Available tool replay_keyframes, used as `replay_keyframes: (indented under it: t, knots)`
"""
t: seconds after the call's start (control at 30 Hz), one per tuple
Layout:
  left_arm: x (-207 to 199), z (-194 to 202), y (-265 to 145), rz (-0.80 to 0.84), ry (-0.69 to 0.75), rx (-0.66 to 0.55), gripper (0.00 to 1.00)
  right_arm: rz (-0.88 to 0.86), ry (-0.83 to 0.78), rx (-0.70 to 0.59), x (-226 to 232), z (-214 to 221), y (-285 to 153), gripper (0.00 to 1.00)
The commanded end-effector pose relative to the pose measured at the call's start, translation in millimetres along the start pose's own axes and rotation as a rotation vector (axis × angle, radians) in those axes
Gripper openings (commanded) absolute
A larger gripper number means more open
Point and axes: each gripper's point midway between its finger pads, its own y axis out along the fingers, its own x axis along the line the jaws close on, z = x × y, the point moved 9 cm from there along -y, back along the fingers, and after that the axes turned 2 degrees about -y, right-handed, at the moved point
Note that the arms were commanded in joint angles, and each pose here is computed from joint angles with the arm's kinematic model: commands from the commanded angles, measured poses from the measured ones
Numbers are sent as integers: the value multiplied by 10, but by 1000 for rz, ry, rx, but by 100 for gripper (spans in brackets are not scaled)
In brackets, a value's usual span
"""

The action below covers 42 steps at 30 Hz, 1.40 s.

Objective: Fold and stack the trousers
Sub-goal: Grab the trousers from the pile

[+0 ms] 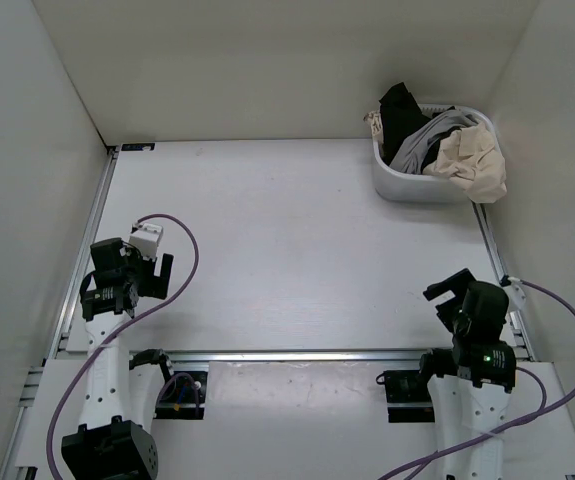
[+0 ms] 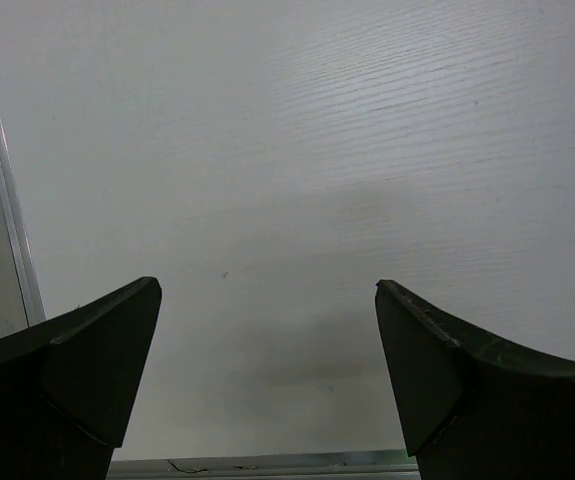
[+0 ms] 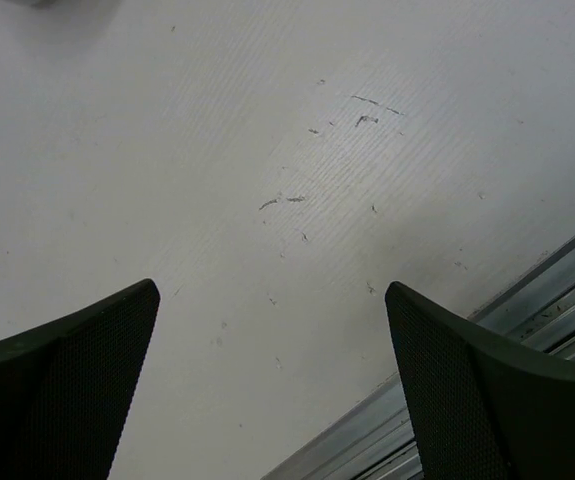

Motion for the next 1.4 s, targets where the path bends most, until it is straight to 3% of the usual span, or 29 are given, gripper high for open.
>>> replay_keyframes:
  t: [0.0,0.17,0.2,0.23,0.33,0.4,0.43,0.47,0.53,0.57,0.6,0.67,0.7,0.77,0.8,0.93,1.07,1.37]
  knots:
    - [-5,-11,-20,-3,11,-14,100,15,-28,26,22,-14,36,99]
    - [18,-104,-44,18,19,-13,100,-38,-151,-35,280,-402,-121,99]
    - [37,-169,-72,26,38,-24,100,-71,-199,-106,413,-632,-270,99]
    - [104,-378,-180,15,58,-75,100,-78,-218,-137,501,-771,-321,99]
    - [208,-704,-306,70,153,-82,100,-57,-332,-141,837,-1219,-285,99]
    - [378,-1218,-521,53,179,-159,100,-57,-379,-149,1239,-1699,-285,99]
    - [420,-1346,-606,55,178,-155,100,-46,-416,-156,1354,-1861,-268,99]
    - [551,-1741,-803,17,174,-233,100,-51,-428,-168,1602,-2134,-204,99]
    - [644,-2050,-986,-28,93,-292,100,-75,-439,-182,1830,-2355,-98,98]
    - [688,-2234,-1149,-54,85,-356,100,-74,-463,-138,1965,-2397,159,96]
    - [693,-2276,-1140,-44,75,-364,100,-114,-462,-192,2120,-2563,145,91]
    - [606,-2283,-1028,85,151,-385,100,-153,-483,-112,2325,-2550,559,82]
    - [563,-2264,-976,139,182,-392,100,-176,-490,-102,2423,-2551,670,71]
    - [451,-2241,-903,266,208,-419,100,-191,-508,-64,2616,-2509,1023,64]
    - [433,-2213,-782,309,197,-398,100,-192,-515,-50,2672,-2480,1135,64]
    - [384,-2101,-446,409,131,-318,99,-159,-568,28,2869,-2224,1715,83]
    - [432,-2039,-161,412,98,-235,92,-130,-579,28,2921,-2095,2087,83]
    - [493,-1977,201,419,40,-126,92,-91,-505,57,2945,-1815,2710,69]
